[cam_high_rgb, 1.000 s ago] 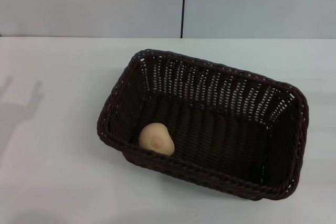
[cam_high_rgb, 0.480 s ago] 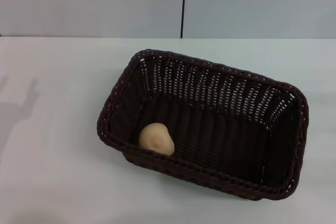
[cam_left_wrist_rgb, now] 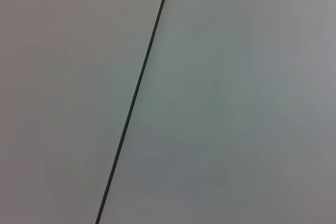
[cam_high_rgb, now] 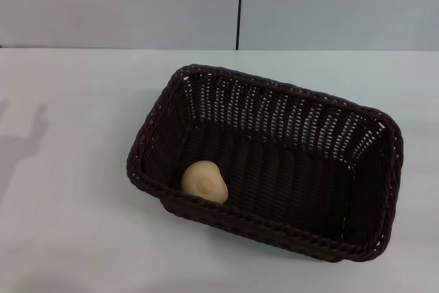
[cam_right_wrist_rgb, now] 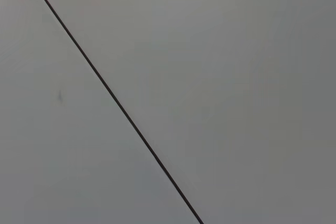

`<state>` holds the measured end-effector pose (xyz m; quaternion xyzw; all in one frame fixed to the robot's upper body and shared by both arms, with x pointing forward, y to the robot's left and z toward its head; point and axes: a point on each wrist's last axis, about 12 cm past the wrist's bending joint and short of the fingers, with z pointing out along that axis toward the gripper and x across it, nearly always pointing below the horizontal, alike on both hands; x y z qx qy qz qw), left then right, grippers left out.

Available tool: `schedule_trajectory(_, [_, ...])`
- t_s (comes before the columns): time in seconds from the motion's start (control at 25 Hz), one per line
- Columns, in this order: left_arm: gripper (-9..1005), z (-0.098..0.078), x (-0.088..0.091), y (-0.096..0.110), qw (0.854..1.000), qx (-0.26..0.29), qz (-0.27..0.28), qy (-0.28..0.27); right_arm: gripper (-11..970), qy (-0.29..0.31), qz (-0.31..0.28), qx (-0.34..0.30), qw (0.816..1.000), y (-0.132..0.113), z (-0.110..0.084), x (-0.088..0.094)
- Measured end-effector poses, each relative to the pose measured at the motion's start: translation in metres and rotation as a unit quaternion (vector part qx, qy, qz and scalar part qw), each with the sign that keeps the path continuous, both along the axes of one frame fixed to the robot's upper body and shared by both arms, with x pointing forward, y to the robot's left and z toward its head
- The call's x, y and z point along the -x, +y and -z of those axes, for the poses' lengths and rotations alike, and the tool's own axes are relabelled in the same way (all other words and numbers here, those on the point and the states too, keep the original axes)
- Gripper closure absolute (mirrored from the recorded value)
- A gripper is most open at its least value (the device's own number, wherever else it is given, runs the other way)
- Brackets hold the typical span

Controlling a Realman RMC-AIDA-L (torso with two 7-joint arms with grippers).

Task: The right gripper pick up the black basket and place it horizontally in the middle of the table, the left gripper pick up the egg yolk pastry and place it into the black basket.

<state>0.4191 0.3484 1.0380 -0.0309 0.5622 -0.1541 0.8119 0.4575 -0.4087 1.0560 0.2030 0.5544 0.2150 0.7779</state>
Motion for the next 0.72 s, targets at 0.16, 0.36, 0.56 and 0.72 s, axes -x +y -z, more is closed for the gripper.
schedule_trajectory(0.16, [370, 0.0001, 0.0005, 0.0004, 1.000, 0.000, -0.001, 0.000, 626, 0.000, -0.001, -0.001, 1.000, 0.0006, 0.0001, -0.0006])
schedule_trajectory(0.36, [392, 0.0001, 0.0005, 0.0006, 1.000, 0.000, -0.001, 0.000, 626, 0.001, -0.001, -0.001, 1.000, 0.0008, 0.0003, -0.0007])
schedule_trajectory(0.56, [481, -0.0001, 0.0005, 0.0010, 1.000, -0.001, -0.001, 0.000, 626, 0.001, 0.000, -0.001, 1.000, 0.0006, 0.0007, 0.0000])
schedule_trajectory(0.72, [523, 0.0001, 0.0010, 0.0016, 1.000, -0.004, 0.002, 0.002, 626, 0.002, 0.000, -0.001, 1.000, 0.0002, 0.0010, 0.0009])
